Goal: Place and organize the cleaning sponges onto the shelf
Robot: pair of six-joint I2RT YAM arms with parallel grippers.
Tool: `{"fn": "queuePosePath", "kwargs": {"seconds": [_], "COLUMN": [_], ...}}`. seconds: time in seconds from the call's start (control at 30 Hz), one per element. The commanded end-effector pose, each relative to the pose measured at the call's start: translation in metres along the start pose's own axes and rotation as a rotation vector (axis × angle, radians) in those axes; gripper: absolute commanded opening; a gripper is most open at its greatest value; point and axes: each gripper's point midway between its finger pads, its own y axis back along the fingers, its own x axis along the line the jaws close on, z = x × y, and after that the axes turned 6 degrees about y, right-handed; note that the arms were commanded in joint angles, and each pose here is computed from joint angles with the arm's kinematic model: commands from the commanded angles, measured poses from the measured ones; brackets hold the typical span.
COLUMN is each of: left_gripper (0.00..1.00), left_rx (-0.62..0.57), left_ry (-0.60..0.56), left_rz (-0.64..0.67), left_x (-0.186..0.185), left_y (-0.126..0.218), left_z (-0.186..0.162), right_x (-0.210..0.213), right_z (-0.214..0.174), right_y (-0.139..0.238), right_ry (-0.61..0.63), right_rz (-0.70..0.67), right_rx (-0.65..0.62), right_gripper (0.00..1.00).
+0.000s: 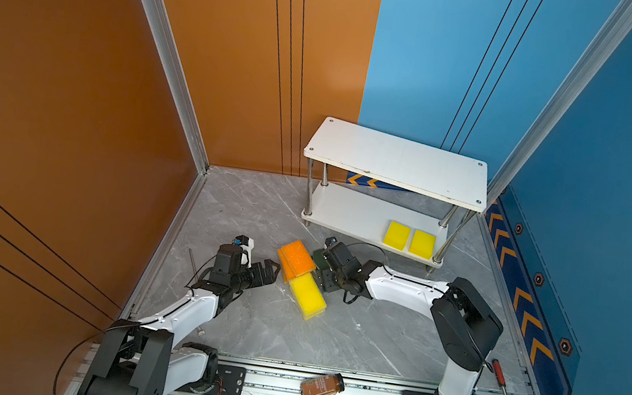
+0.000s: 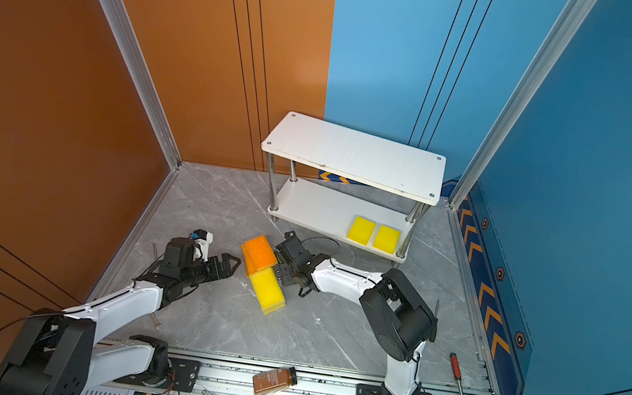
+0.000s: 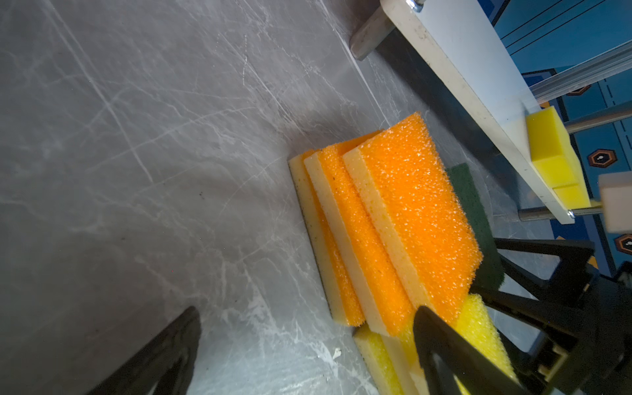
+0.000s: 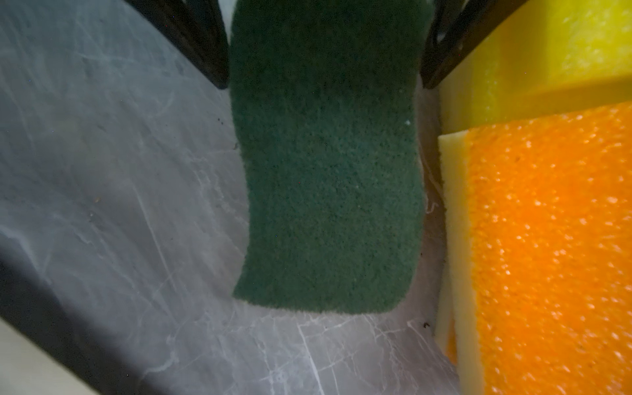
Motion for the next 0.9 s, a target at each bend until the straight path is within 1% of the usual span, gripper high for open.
{"fn": "queuePosePath", "kwargs": {"seconds": [0.0, 0.23, 0.43, 0.5, 0.63, 0.73, 0.87], "left_gripper": [0.98, 0.98, 0.98, 0.98, 0.98, 0.98, 0.98], "left_rx": [0.019, 0.021, 0.026, 0.029, 0.039, 0.046, 0.055], "left_ry": [-0.003, -0.002, 0.001, 0.001, 0.005, 0.008, 0.012], "left_rz": [-0.012, -0.013, -0.006, -0.006, -0.002, 0.002, 0.004], "left_x": [-0.001, -0.001, 0.000, 0.000, 0.001, 0.002, 0.004], "left_y": [0.000, 0.000, -0.001, -0.002, -0.004, -0.006, -0.008], "left_z": [-0.006, -0.006, -0.007, -0.007, -0.008, -0.010, -0.012], "right_x": [-0.008, -0.016, -0.014, -0.008, 0.023, 0.046, 0.068], "right_z": [0.012, 0.016, 0.017, 0.018, 0.015, 0.007, -0.008], "right_y": [0.021, 0.046, 0.079, 0.090, 0.107, 0.109, 0.102], "right_ry": [0.003, 0.029, 0.034, 0.033, 0.036, 0.039, 0.067], "right_rz": [-0.039, -0.047, -0.028, -0.004, 0.116, 0.170, 0.179], "right_rx": [-0.029, -0.041, -0.051, -0.069, -0.089, -0.084, -0.058], "right_gripper": [0.88, 0.91, 0.93, 0.94, 0.96, 0.97, 0.99]}}
